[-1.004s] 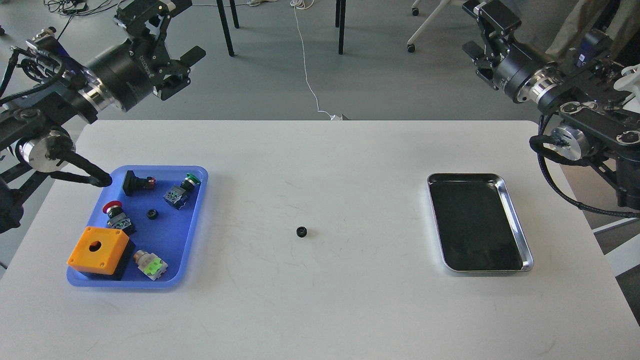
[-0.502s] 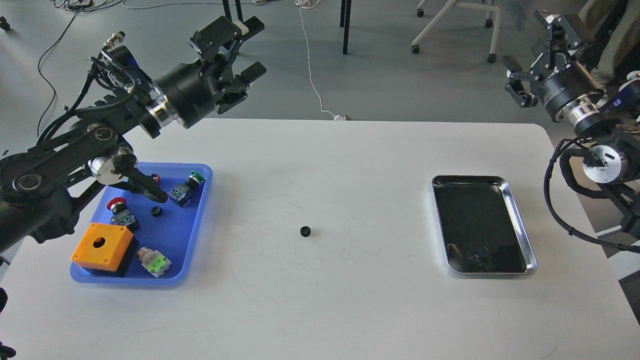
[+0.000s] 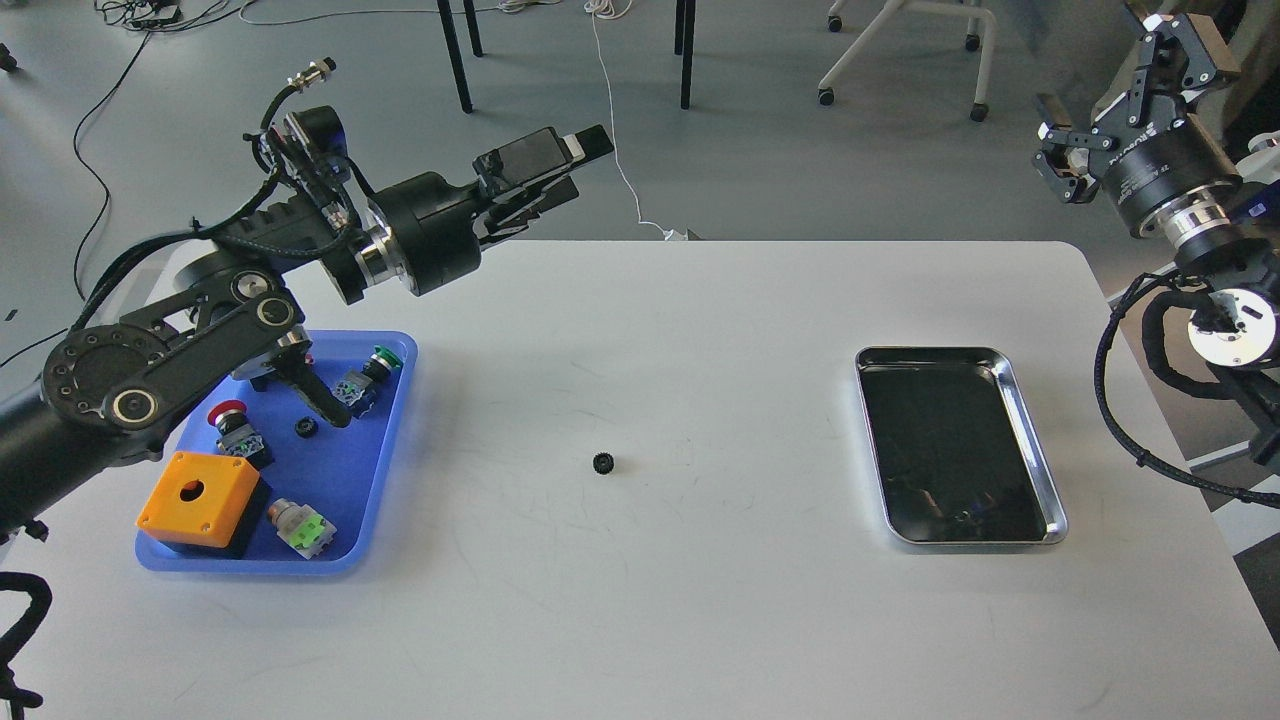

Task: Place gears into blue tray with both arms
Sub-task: 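Lower the left gripper onto the black gear at the table center and grasp it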

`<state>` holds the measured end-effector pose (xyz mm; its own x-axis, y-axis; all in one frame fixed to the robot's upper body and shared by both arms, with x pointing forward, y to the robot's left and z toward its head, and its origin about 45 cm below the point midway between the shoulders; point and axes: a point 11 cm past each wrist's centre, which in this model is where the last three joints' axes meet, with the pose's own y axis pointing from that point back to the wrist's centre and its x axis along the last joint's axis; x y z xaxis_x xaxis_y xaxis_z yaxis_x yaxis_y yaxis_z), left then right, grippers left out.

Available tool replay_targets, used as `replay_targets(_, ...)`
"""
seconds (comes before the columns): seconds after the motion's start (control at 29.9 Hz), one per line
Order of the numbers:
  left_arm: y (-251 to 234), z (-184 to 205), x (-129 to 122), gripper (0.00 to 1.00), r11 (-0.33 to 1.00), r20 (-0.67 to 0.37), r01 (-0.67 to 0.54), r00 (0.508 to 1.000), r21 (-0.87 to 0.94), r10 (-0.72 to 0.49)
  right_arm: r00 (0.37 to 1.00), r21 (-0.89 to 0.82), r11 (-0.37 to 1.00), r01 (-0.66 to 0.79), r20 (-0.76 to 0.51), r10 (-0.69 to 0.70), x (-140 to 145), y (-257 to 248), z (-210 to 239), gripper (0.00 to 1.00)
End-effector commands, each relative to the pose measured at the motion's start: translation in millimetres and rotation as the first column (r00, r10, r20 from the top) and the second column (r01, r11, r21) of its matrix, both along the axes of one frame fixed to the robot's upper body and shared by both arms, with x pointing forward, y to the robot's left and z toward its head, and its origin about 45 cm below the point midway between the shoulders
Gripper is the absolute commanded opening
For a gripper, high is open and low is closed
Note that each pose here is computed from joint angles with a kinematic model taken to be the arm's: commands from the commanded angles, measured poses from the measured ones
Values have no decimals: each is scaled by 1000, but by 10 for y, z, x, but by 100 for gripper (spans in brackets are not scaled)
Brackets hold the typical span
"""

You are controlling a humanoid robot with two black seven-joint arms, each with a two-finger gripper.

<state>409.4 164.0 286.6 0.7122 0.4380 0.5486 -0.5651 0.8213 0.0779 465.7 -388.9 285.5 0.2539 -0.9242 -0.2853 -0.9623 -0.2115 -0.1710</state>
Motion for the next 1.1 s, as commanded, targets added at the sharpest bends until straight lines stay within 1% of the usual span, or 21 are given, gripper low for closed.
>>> replay_targets(0.0,-525,-446,-280,98,926,139,173,963,335,-230,999,136,991,4,-41,2,-185,-116,-297,99)
replay_targets(0.1,-619,-615,-371,98,871,175,202,935,448,-307,997,154,988,15,-74,-4,-258,-117,-464,99)
replay_targets(0.2,-738,-734,-466,98,832,189,230,911,504,-366,996,160,987,19,-89,-5,-297,-116,-540,99)
replay_targets(0.3,-754,-902,-549,97,775,196,245,883,582,-426,995,170,985,30,-102,-12,-335,-137,-604,99)
replay_targets(0.47,-728,-1075,-607,96,684,233,226,828,694,-510,991,177,983,43,-134,-20,-424,-164,-751,99)
replay_targets(0.64,-621,-1387,-585,93,581,196,207,809,787,-554,990,177,983,46,-140,-21,-441,-171,-778,99)
replay_targets(0.74,-563,-1470,-590,91,556,193,199,801,807,-567,990,177,983,45,-138,-21,-437,-169,-771,99)
replay_targets(0.8,-541,-1502,-607,87,544,183,204,799,814,-572,990,179,983,48,-137,-23,-438,-175,-768,99)
replay_targets(0.87,-523,-1528,-623,79,536,174,209,798,818,-577,990,179,983,48,-137,-23,-438,-175,-768,99)
replay_targets(1.0,-465,-1585,-630,69,518,158,210,800,829,-578,990,179,983,47,-138,-23,-439,-174,-771,99)
replay_targets(1.07,-417,-1607,-609,65,507,154,201,804,838,-574,990,179,983,47,-138,-23,-439,-174,-771,99)
